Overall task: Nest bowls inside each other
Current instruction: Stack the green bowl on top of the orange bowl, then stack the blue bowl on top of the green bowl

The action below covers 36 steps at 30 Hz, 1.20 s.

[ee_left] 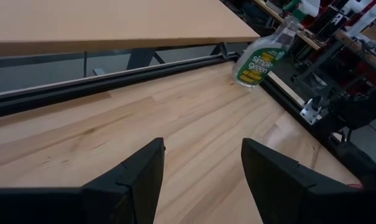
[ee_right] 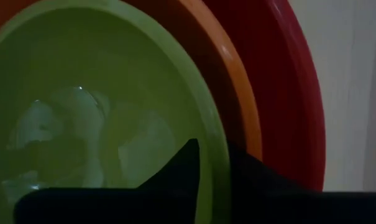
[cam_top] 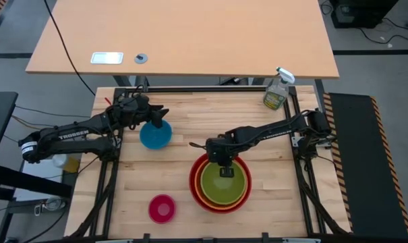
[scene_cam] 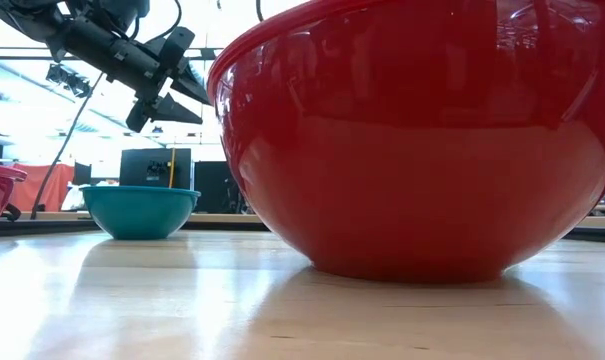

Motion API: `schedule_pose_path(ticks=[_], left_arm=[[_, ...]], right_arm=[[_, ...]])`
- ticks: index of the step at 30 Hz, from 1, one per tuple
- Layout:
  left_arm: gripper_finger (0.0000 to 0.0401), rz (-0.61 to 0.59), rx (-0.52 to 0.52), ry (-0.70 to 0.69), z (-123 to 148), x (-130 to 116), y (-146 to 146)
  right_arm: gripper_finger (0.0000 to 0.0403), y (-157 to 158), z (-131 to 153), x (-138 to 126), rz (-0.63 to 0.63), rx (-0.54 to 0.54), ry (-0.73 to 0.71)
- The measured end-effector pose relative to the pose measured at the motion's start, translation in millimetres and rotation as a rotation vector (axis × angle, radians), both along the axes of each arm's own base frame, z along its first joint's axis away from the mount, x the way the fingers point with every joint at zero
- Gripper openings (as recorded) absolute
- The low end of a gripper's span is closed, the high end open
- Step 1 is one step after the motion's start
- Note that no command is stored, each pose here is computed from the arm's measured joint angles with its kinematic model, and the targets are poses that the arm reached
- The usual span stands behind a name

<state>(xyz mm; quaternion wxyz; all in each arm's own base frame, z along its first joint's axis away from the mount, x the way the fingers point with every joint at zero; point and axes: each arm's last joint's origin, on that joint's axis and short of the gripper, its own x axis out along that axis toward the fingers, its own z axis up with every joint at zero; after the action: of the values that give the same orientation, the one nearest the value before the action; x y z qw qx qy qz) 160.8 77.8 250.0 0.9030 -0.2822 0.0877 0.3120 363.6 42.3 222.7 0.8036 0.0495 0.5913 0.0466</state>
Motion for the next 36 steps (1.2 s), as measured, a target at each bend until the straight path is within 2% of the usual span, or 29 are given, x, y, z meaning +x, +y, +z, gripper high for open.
schedule_pose_path(ticks=[10, 16, 22, 26, 33, 36], left_arm=[[0.0217, -0.032, -0.012, -0.003, -0.3, 0.4, -0.9], [0.0217, -0.091, -0.039, -0.016, -0.3, 1.3, -2.5], [0.0217, -0.098, -0.042, -0.02, 0.4, 0.4, -3.3], [0.0217, -0.108, -0.094, 0.096, 0.3, -3.0, -4.7], [0.0217, -0.135, -0.115, 0.345, 19.9, -1.5, -0.4], [0.0217, -0.132, -0.162, 0.495, 11.9, -1.1, 6.6]], right_arm=[[0.0131, -2.3, 6.7, -2.6, -0.013, 0.01, 0.043], [0.0138, -8.1, 27.2, 1.2, -0.022, 0.01, 0.024], [0.0138, -14.4, 37.7, -3.1, -0.032, -0.002, 0.08], [0.0137, -21.9, 52.7, -4.7, -0.055, -0.025, 0.097], [0.0139, -42.6, 73.4, 1.5, -0.106, -0.065, 0.012], [0.0139, -55.8, 73.5, 1.5, -0.131, -0.068, 0.009]])
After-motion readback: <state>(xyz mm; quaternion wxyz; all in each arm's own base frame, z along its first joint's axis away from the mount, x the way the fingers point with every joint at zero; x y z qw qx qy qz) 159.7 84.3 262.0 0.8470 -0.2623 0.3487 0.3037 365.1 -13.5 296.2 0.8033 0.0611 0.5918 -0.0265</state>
